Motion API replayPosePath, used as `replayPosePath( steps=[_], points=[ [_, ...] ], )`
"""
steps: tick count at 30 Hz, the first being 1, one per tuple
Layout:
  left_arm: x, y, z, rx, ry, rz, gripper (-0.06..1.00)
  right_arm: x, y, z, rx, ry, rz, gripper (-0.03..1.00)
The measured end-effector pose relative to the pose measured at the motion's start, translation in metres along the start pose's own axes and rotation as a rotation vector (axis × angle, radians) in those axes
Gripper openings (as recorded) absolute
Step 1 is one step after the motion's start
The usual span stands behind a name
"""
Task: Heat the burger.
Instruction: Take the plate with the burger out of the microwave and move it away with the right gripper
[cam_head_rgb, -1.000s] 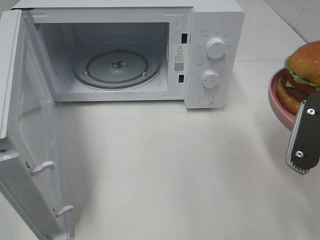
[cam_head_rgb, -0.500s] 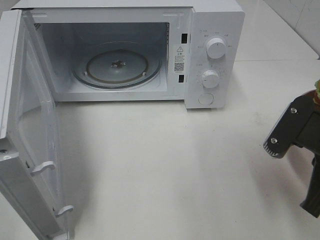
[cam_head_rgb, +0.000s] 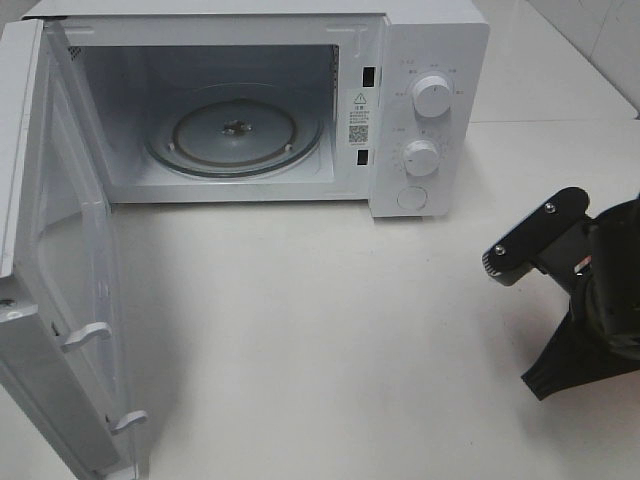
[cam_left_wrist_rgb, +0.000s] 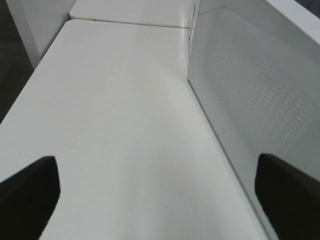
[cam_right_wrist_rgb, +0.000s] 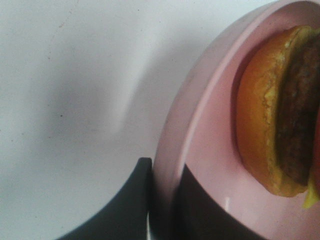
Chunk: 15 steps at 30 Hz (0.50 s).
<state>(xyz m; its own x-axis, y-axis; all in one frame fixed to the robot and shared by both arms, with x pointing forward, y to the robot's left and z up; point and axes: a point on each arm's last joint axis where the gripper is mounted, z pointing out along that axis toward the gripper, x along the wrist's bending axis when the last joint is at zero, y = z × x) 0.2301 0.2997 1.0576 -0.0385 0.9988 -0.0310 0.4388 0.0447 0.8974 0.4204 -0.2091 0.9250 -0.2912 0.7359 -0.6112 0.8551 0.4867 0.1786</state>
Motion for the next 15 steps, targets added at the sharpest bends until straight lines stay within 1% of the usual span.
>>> replayPosePath(
  steps=[4,7,11,15],
  points=[
    [0.000,0.000,0.000,0.000,0.000,0.000,0.98,0.008,0.004,0.012,0.038,0.002,0.032,0.09],
    [0.000,0.000,0.000,0.000,0.000,0.000,0.98,0.009,0.004,0.019,0.060,0.006,0.050,0.09],
    [0.000,0.000,0.000,0.000,0.000,0.000,0.98,0.010,0.003,0.036,0.117,0.013,0.098,0.09],
    [0.000,0.000,0.000,0.000,0.000,0.000,0.98,0.009,0.003,0.044,0.128,0.023,0.114,0.09]
  ],
)
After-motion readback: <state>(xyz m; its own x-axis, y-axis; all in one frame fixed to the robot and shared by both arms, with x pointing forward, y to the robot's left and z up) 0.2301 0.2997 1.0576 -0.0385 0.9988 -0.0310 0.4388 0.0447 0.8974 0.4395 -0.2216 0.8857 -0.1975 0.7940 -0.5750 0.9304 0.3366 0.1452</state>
